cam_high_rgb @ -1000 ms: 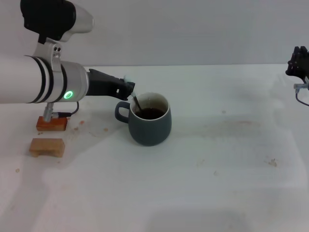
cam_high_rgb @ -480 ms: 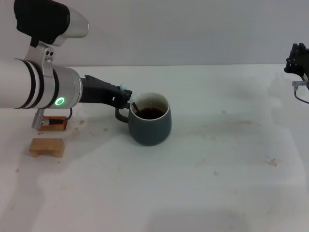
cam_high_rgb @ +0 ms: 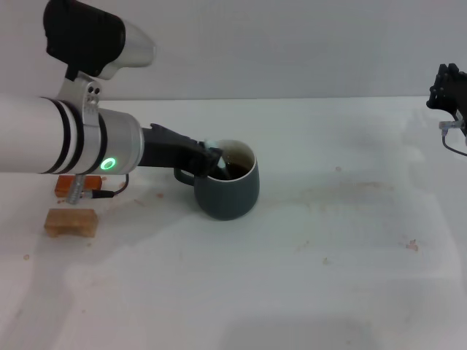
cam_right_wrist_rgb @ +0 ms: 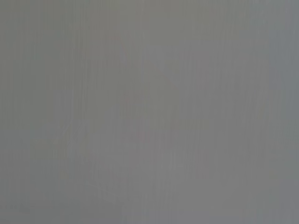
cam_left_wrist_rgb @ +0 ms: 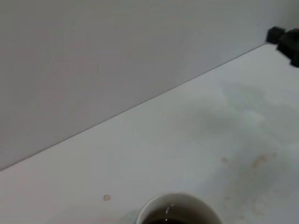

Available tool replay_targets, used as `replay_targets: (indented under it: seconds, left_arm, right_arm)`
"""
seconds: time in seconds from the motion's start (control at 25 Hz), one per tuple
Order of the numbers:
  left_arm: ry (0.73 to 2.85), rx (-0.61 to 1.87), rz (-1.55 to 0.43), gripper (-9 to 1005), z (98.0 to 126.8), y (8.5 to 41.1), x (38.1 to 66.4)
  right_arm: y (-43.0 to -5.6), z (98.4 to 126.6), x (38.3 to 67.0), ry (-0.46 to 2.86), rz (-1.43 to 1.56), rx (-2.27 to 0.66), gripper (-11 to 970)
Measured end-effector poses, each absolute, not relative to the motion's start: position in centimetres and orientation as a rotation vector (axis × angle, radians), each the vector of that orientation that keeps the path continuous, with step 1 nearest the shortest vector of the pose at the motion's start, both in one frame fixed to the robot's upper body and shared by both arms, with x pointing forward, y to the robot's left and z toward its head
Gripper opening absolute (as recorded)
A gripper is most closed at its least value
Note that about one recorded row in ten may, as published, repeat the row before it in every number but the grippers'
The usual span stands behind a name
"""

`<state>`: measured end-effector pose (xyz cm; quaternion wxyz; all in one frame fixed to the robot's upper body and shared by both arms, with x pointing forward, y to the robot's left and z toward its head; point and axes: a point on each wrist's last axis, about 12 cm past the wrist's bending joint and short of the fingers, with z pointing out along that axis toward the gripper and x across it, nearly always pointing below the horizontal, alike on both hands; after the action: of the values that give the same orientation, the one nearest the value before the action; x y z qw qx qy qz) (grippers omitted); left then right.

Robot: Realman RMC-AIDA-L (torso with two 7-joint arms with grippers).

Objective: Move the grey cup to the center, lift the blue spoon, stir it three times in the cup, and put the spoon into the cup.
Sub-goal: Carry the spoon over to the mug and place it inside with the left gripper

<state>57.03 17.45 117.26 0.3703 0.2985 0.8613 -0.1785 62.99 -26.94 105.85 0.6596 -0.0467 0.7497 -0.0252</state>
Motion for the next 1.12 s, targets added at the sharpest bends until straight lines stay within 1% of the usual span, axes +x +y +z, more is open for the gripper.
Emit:
replay_targets:
  seconds: [0.24, 0.56, 0.8, 1.12]
  left_arm:
    - [2.163, 0.777, -0.468, 40, 117.7, 16.7, 57.2]
    - [2.134, 0.763, -0.443, 34, 117.4, 16.0, 58.8]
    - [2.149, 0.738, -0.406, 30, 116.4, 16.4, 59.8]
    - [2.184, 0.736, -0.372, 24, 116.0, 17.4, 59.7]
  right_arm:
    - [-27.0, 105.8, 62.9, 1.698, -0.058, -0.106, 81]
    - [-27.0, 105.8, 62.9, 1.698, -0.058, -0.107, 80]
    - [-27.3, 105.7, 62.8, 1.702, -0.064, -0.1, 80]
    - [-27.4, 105.8, 62.9, 1.699, -0.067, -0.104, 80]
